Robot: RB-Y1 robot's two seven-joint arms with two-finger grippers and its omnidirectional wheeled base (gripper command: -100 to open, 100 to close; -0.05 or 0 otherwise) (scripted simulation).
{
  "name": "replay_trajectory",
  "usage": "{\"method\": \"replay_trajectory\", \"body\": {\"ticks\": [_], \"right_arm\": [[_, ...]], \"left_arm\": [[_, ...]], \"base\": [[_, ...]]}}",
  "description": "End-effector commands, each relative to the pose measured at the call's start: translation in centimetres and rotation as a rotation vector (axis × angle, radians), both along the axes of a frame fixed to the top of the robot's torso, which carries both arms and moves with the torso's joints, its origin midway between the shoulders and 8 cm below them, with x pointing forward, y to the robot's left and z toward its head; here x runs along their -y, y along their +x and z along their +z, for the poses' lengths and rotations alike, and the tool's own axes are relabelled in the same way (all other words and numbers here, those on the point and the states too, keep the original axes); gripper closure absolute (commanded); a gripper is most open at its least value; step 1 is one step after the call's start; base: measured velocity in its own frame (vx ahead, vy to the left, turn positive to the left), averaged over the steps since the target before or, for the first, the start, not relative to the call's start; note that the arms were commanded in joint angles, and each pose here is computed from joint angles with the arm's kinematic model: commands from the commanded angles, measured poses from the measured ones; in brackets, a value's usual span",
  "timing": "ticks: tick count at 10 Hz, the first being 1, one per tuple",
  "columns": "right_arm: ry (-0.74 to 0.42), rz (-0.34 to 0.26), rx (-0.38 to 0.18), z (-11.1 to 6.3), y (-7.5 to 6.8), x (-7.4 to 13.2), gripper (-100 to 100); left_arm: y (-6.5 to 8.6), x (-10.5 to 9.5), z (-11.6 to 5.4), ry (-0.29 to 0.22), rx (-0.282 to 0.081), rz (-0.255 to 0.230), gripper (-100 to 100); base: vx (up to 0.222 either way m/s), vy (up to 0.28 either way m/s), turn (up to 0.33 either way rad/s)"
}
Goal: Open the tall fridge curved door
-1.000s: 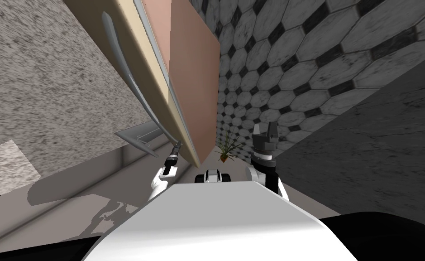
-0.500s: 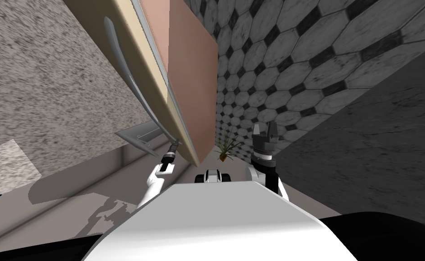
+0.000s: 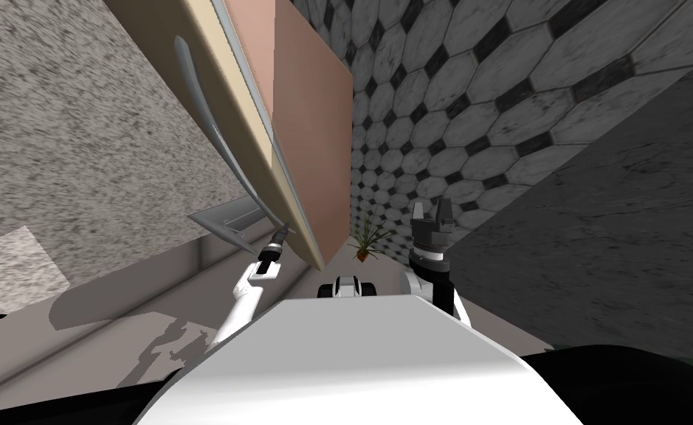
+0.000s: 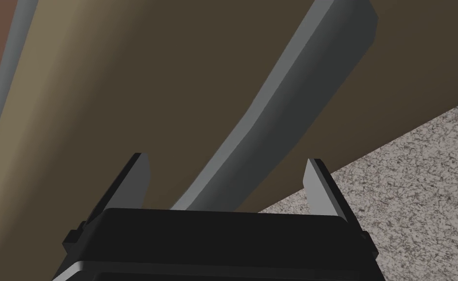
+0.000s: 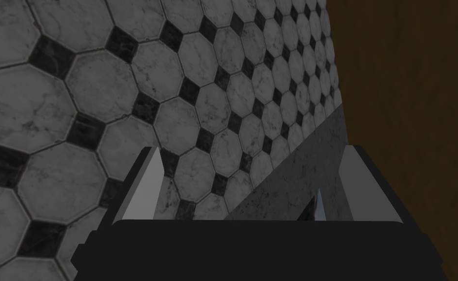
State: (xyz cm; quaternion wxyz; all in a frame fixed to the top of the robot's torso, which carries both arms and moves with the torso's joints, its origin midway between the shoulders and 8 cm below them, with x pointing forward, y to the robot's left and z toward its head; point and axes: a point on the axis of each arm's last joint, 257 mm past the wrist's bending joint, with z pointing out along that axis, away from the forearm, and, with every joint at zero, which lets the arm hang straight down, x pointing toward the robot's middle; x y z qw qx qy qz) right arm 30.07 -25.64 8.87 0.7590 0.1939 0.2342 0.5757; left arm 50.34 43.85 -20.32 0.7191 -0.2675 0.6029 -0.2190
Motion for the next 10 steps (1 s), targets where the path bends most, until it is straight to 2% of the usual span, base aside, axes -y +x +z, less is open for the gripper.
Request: {"method": "replay_trajectory", "body": {"ticks": [1,7,8,9,10], "right_arm": [[0.000,0.000,0.000,0.0,0.0,0.0,0],[0.000,0.000,0.000,0.0,0.0,0.0,0],[0.000,0.000,0.000,0.0,0.0,0.0,0],[0.000,0.000,0.000,0.0,0.0,0.0,0],[0.000,0.000,0.000,0.0,0.0,0.0,0]], "left_arm": [[0.6,-1.2,1.3,0.027,-0.018,0.023,-100],[1.6,-3.4,4.0,0.079,-0.045,0.072,-100],[1.5,-3.1,3.6,0.074,-0.041,0.065,-100],[1.8,-3.7,4.4,0.075,-0.043,0.078,-100],[1.6,-3.3,4.2,0.076,-0.041,0.071,-100]], "base": [[-0.035,-0.034,0.000],[-0.033,-0.035,-0.001],[-0.010,-0.013,0.001],[0.066,0.010,-0.077],[0.043,0.010,-0.023]]}}
